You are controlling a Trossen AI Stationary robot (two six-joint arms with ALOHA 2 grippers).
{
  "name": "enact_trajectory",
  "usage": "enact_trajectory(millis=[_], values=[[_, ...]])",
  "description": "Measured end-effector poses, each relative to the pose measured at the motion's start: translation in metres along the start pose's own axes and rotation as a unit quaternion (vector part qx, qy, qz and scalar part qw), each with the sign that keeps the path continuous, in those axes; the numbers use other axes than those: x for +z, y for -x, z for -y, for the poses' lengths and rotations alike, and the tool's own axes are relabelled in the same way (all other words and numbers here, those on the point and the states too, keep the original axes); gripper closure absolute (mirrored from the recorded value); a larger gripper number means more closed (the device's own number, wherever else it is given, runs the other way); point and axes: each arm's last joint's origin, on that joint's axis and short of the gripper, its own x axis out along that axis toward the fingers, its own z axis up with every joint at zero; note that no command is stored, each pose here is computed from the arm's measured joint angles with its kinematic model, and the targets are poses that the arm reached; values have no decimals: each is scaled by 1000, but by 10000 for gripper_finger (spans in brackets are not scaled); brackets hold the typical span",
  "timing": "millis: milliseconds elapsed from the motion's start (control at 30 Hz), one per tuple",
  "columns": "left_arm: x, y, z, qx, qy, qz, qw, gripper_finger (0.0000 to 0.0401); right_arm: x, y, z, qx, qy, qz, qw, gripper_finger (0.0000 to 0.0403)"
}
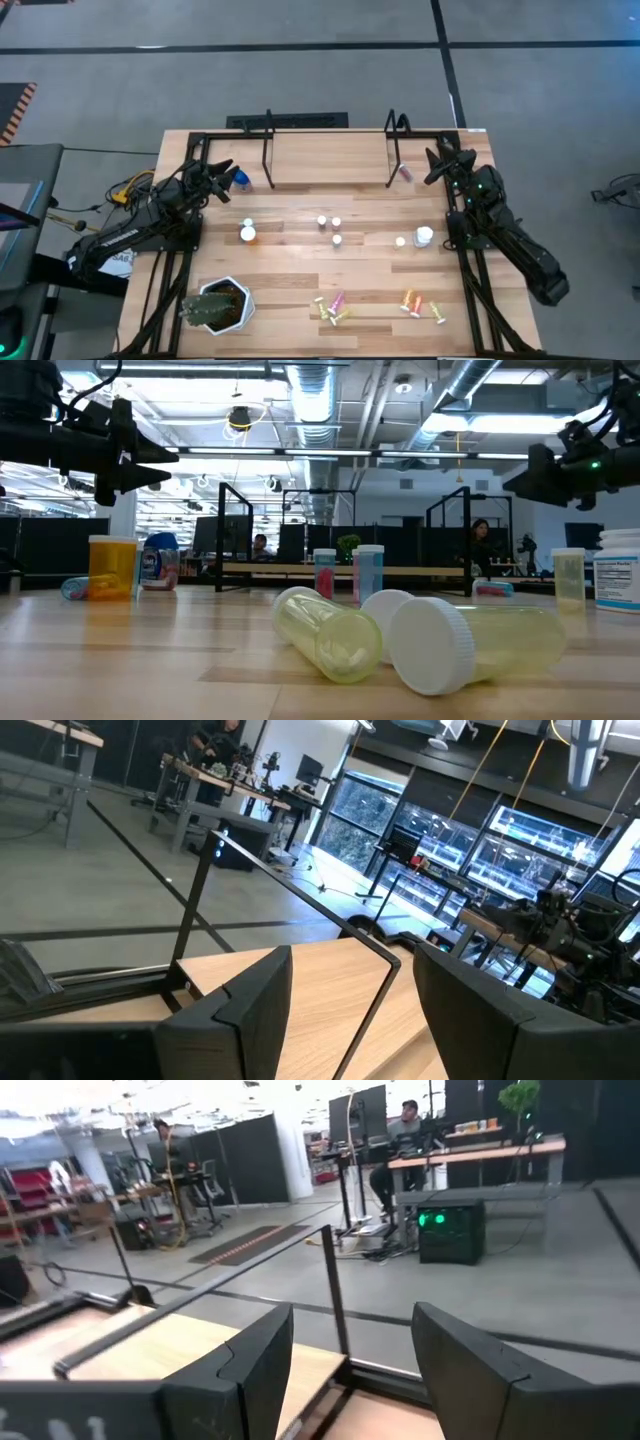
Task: Pick and place medicine bottles onto shelf by color
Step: Put the white pill bottle on the shelf
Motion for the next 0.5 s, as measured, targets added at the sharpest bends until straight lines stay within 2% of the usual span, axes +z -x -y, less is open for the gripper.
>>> enact_trajectory(millis=[133, 333, 500], values=[[0, 0, 0, 0, 0, 0, 1000, 203, 3, 0, -2, 13, -4, 14, 1000, 175], [0, 0, 0, 0, 0, 0, 1000, 203, 14, 1, -8, 52, -97, 66, 992, 175], [0, 0, 0, 0, 0, 0, 1000, 203, 25, 4, -13, 82, -99, 99, 987, 175]])
